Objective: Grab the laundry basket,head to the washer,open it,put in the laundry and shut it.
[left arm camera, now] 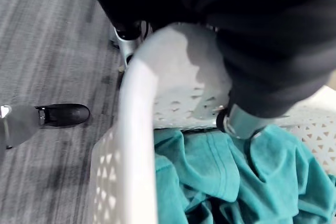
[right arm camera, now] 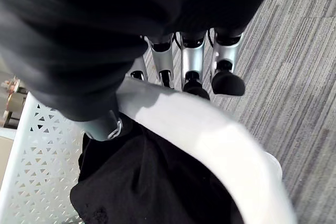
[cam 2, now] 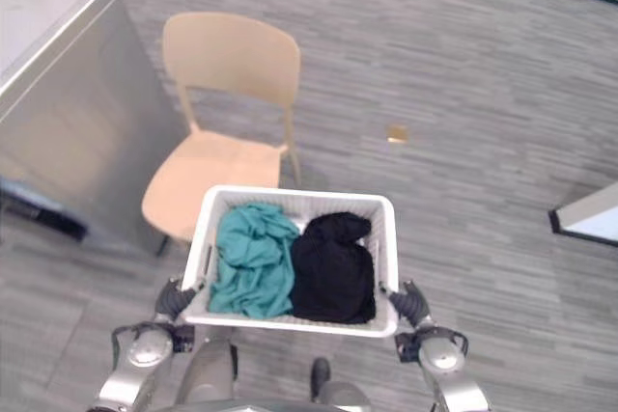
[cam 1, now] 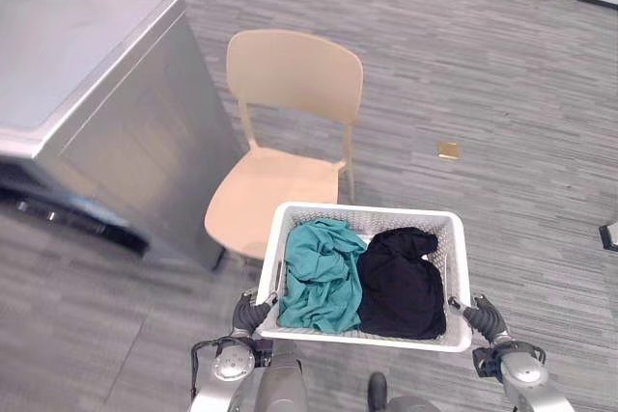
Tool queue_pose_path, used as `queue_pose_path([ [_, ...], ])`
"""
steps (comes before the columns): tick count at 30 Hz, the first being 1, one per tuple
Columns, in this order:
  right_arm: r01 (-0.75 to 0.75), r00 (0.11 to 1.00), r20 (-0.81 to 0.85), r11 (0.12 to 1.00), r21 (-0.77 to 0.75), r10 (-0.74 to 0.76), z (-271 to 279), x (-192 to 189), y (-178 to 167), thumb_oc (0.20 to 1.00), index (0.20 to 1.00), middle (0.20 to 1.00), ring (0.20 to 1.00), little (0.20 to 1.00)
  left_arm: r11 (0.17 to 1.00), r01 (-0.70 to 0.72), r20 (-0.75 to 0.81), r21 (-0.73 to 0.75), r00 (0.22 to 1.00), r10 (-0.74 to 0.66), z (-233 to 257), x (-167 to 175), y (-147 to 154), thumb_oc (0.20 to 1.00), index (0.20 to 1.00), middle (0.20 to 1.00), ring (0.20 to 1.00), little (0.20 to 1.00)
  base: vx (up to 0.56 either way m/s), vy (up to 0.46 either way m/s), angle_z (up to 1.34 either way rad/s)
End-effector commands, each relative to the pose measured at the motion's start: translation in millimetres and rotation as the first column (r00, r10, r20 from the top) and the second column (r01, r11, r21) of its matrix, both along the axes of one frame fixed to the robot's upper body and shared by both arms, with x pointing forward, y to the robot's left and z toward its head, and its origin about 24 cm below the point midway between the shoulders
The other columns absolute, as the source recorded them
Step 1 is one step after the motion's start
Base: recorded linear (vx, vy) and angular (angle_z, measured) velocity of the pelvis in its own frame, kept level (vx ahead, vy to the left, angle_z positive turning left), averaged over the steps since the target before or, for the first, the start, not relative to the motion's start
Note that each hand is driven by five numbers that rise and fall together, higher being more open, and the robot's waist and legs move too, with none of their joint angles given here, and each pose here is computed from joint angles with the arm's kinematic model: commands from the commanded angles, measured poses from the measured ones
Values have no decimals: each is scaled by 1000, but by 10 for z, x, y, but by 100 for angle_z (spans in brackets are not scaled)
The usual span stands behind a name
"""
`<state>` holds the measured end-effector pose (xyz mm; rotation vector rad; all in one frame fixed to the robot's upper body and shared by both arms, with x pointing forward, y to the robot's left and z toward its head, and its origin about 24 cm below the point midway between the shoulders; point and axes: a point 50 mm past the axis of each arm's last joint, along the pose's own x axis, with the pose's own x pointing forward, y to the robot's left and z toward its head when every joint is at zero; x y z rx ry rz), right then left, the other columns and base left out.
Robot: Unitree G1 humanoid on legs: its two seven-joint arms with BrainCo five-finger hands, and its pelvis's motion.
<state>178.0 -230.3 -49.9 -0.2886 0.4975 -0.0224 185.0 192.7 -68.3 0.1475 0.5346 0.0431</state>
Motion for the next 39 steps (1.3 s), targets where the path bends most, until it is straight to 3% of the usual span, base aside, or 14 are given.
queue_pose_path([
  [1, -14, 972, 234, 1000, 7, 12, 388, 338, -21, 200, 200, 200, 200, 200, 999, 24, 253, 22, 967, -29, 461, 244, 179, 200, 200, 200, 200, 200, 285, 372, -42],
  [11, -60, 956, 288, 998, 4, 56, 471, 523, 156, 200, 200, 200, 200, 200, 997, 22, 318, 74, 947, -44, 627, 375, 266, 200, 200, 200, 200, 200, 124, 183, -18],
  [22, -115, 980, 166, 993, 16, 111, 211, 463, 312, 200, 200, 200, 200, 200, 998, 13, 206, 56, 978, -24, 380, 258, 238, 200, 200, 200, 200, 200, 15, -44, 31],
  [34, -110, 991, 73, 994, -24, 111, -1, 526, 409, 200, 200, 200, 200, 200, 984, 50, 88, 174, 994, -66, 126, 391, 136, 200, 200, 200, 200, 200, -56, 26, 19],
  [39, -120, 986, 106, 991, -57, 126, 68, 716, 507, 200, 200, 200, 200, 200, 976, 23, 132, 215, 990, -52, 209, 529, 181, 200, 200, 200, 200, 200, -79, 239, -24],
])
